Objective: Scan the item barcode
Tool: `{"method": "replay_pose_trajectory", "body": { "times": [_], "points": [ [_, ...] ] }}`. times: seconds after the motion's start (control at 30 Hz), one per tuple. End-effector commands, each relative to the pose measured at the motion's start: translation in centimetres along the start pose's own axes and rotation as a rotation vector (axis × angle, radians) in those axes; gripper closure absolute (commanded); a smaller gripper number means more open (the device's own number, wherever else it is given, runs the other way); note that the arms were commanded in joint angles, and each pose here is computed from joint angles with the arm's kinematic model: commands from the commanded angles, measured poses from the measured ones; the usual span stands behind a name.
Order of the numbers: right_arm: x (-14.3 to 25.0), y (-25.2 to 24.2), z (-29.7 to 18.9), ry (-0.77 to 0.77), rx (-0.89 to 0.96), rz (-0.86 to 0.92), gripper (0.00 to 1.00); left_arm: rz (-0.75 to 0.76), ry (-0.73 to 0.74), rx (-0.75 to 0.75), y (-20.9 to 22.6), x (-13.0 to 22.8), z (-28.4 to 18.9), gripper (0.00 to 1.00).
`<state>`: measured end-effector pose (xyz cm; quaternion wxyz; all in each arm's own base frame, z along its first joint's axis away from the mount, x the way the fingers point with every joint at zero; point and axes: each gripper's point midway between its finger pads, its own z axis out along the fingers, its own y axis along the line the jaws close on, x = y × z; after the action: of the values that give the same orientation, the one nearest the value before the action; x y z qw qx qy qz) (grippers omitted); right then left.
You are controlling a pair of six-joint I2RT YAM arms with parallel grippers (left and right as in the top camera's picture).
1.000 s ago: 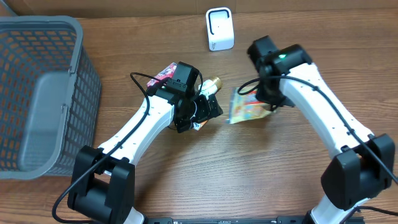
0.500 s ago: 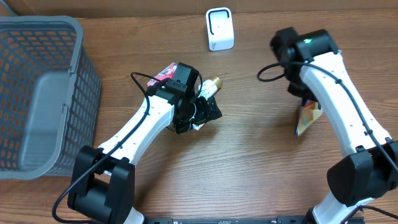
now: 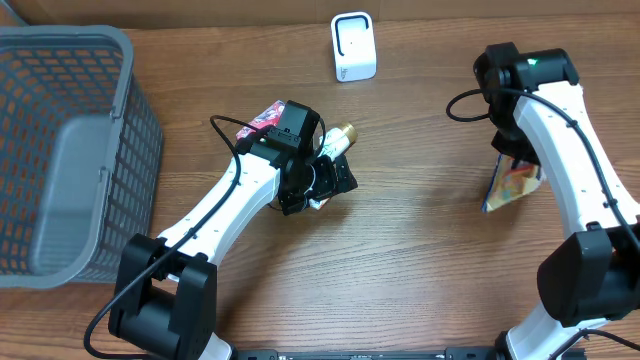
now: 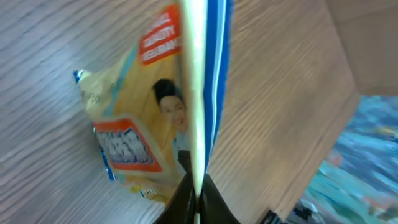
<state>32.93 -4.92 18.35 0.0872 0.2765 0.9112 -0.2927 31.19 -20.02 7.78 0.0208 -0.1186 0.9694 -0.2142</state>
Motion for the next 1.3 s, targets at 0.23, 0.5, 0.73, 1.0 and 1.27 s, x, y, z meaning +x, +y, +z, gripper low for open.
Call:
{"method": "replay_pose_trajectory", "body": {
  "times": [0.23, 0.5, 0.73, 1.0, 1.27],
  "points": [
    [5.5, 11.9, -5.6, -0.001, -0.355, -0.19, 0.96, 0.019, 0.0, -0.014, 0.2, 0.1, 0.2, 0.01],
    [9.3, 18.9, -10.0, 0.114, -0.692, -0.271, 0.3, 0.021, 0.021, -0.033, 0.6, 0.7, 0.1, 0.0],
    [5.6, 15.8, -9.5, 0.131, -0.683, -0.228, 0.03, 0.019, 0.033, -0.043, 0.9, 1.0, 0.1, 0.0],
    [3.7, 15.1, -4.6, 0.262, -0.746, -0.185, 0.75, 0.021, 0.027, -0.041, 0.8, 0.8, 0.1, 0.0],
    [8.7, 22.3, -0.4, 0.338, -0.858, -0.211, 0.78, 0.019, 0.03, -0.044, 0.9, 0.9, 0.1, 0.0]
  ]
}}
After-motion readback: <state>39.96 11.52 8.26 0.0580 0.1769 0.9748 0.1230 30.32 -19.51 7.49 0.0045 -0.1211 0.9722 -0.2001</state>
